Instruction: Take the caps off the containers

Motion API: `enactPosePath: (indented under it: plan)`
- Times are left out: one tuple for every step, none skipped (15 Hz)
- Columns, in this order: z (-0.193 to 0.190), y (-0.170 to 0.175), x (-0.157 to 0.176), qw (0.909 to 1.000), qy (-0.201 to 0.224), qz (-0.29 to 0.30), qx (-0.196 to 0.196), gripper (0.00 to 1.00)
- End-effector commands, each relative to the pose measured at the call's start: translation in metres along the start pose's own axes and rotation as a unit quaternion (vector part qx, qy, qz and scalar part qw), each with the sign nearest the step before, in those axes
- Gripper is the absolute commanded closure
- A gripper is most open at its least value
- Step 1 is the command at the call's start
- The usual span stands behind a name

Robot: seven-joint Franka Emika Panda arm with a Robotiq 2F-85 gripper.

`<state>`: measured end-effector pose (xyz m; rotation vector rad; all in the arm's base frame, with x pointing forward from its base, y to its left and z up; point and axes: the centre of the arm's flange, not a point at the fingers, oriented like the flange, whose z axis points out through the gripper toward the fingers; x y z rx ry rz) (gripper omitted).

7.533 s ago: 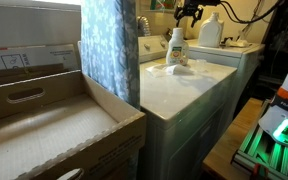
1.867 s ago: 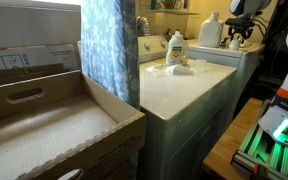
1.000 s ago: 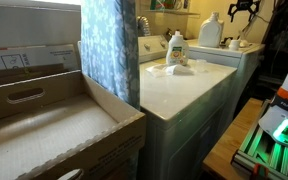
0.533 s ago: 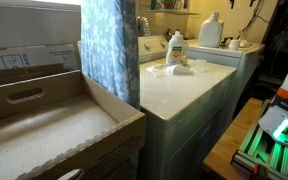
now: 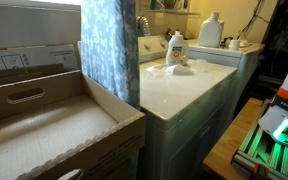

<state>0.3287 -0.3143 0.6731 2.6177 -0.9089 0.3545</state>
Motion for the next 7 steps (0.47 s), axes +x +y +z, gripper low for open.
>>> enactPosePath:
  plan:
    - [-0.0096,-0.0088,-0.0052,0.9989,0.033,-0.035,0.002,0.0]
    - [-0.0088,-0.0061,0.0012,0.9996,0.019,-0.018,0.001,0.0]
    - [-0.0114,-0.0091,0.0016,0.9995,0.024,-0.023,0.002,0.0]
    - [-0.0124,-0.011,0.0018,0.9993,0.025,-0.026,0.002,0.0]
    - [-0.0126,-0.0117,0.0019,0.9993,0.026,-0.027,0.003,0.0]
    - [-0.0126,-0.0116,0.002,0.9993,0.026,-0.027,0.003,0.0]
    - [-0.0126,-0.0116,0.002,0.9993,0.026,-0.028,0.003,0.0]
